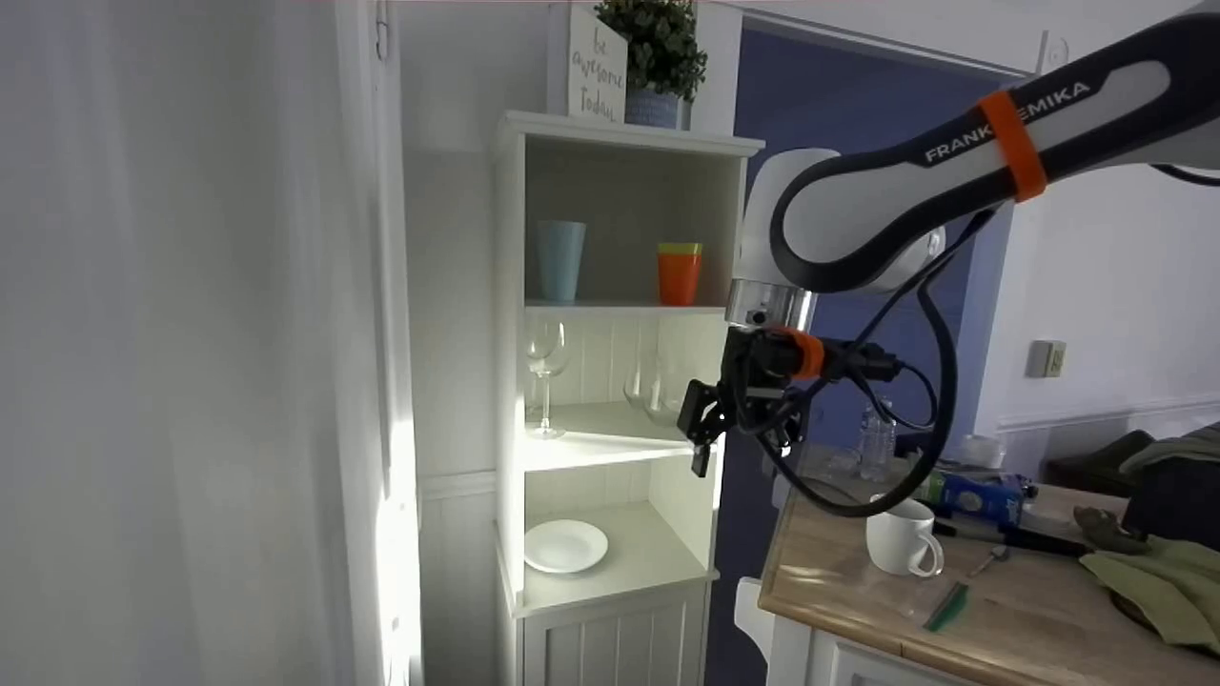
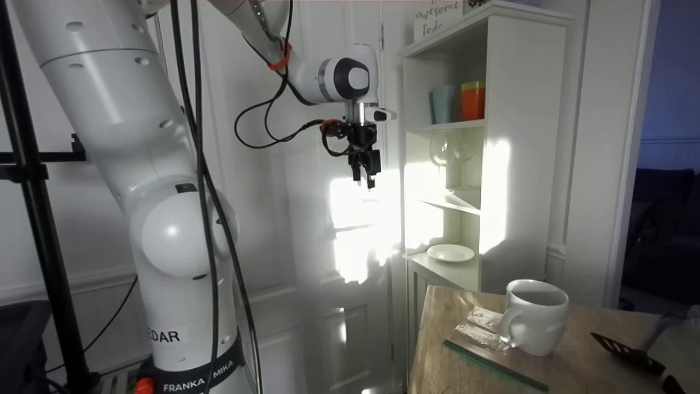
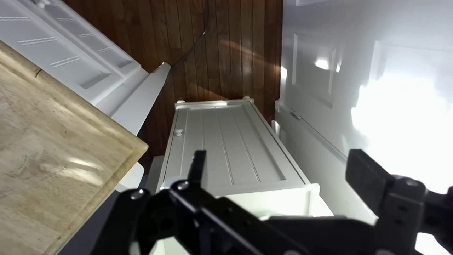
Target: Move the mug to the first shelf from the bottom
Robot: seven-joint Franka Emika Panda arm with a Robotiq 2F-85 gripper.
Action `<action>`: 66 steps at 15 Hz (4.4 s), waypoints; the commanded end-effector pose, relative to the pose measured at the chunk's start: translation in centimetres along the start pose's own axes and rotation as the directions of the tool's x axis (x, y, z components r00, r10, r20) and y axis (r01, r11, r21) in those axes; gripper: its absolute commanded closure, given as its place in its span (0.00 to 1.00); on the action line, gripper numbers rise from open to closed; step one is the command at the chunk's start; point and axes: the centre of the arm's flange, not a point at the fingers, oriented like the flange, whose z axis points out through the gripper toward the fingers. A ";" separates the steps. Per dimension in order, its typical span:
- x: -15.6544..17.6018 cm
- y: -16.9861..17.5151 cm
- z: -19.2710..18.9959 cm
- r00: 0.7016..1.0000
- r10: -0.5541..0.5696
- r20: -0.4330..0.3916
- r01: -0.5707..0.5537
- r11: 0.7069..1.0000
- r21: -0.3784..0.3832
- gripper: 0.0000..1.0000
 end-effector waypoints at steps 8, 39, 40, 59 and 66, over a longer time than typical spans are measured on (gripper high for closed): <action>5.1 14.5 -4.7 0.956 0.269 -0.117 -0.276 0.959 -0.056 0.00; 9.8 44.7 6.2 0.939 0.333 -0.082 -0.340 0.933 -0.113 0.00; 10.0 45.1 6.5 0.939 0.337 -0.068 -0.343 0.933 -0.112 0.00; 11.2 46.6 11.3 0.955 0.297 0.015 -0.296 0.954 -0.054 0.47; 11.9 46.9 11.7 0.954 0.300 0.013 -0.299 0.953 -0.043 0.91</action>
